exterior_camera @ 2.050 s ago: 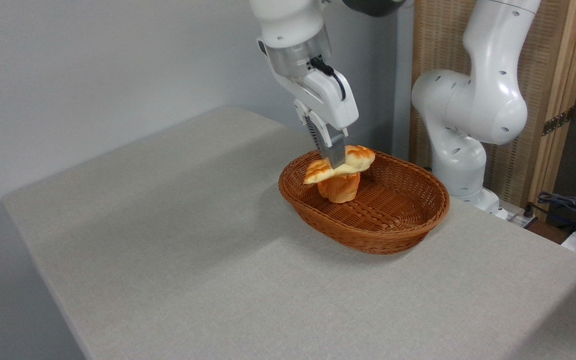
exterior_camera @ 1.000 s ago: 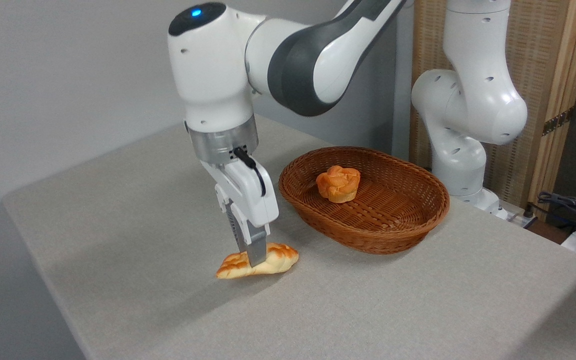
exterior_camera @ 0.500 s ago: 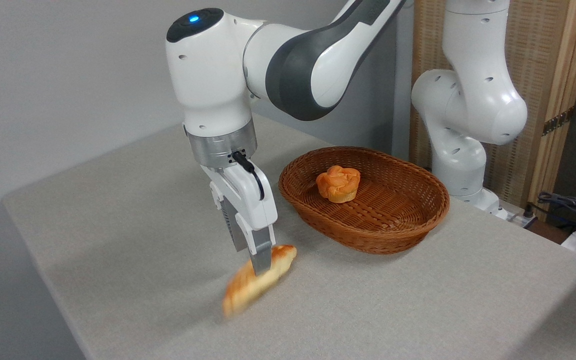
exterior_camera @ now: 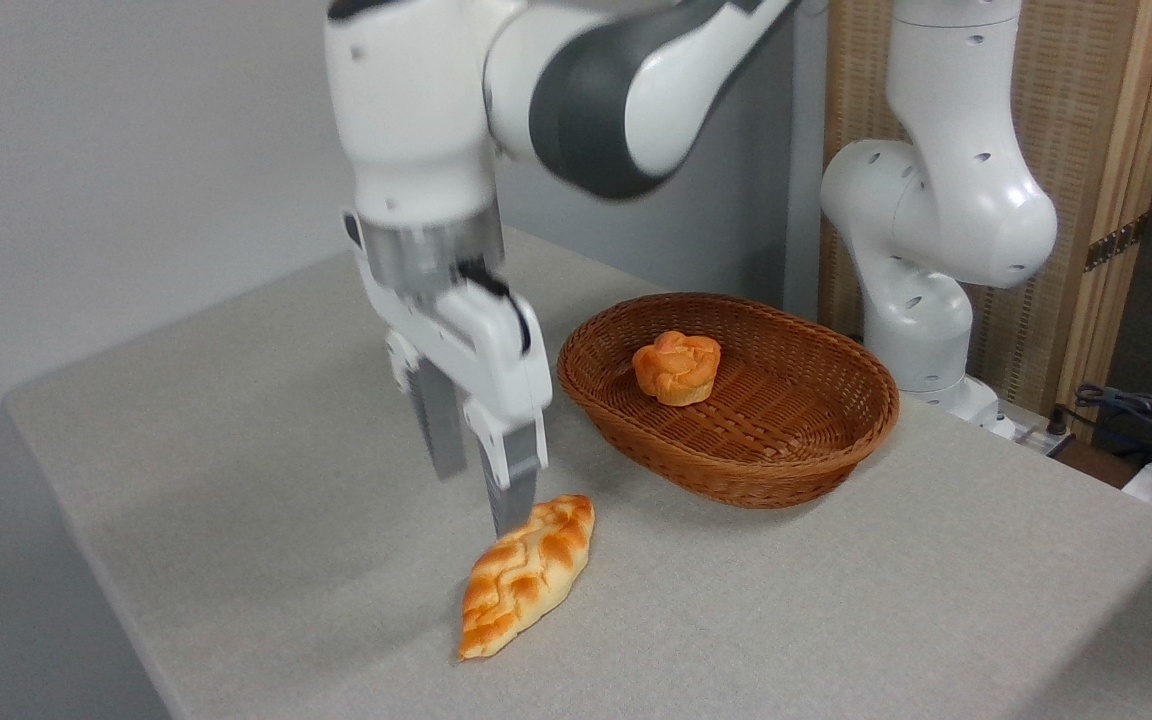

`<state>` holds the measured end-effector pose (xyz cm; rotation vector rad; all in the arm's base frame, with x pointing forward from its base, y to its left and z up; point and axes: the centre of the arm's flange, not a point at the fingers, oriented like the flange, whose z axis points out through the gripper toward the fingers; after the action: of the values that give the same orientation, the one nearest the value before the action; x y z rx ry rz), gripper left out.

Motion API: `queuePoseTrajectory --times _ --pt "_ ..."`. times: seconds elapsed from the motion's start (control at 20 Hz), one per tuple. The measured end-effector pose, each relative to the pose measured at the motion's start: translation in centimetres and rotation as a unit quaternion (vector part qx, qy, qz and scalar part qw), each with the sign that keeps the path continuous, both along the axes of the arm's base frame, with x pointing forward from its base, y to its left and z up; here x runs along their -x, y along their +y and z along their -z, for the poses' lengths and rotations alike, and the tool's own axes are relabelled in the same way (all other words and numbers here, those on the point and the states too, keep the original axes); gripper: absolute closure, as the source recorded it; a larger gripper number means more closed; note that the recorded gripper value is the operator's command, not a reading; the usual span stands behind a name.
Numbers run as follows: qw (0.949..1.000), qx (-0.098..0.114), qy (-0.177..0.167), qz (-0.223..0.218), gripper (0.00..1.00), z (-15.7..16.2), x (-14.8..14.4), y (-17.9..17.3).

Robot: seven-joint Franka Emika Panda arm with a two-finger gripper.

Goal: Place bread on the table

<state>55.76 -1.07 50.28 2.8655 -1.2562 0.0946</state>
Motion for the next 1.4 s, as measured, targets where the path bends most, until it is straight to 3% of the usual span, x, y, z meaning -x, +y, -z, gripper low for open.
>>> queuePoseTrajectory --times 0.15,0.35,0.45,0.7,1.4 --pt "0.9998 0.000 -0.008 -0.021 0.00 -4.4 0.2 -0.4" --pt "0.9998 -0.001 0.007 -0.021 0.00 -10.5 1.3 -0.5" --pt "0.9996 -0.001 0.018 -0.020 0.00 -11.9 1.8 -0.5" --pt "0.9992 -0.001 0.037 -0.016 0.00 -12.2 2.2 -0.9" --pt "0.9988 0.001 0.045 -0.020 0.00 -11.3 1.7 -0.5"
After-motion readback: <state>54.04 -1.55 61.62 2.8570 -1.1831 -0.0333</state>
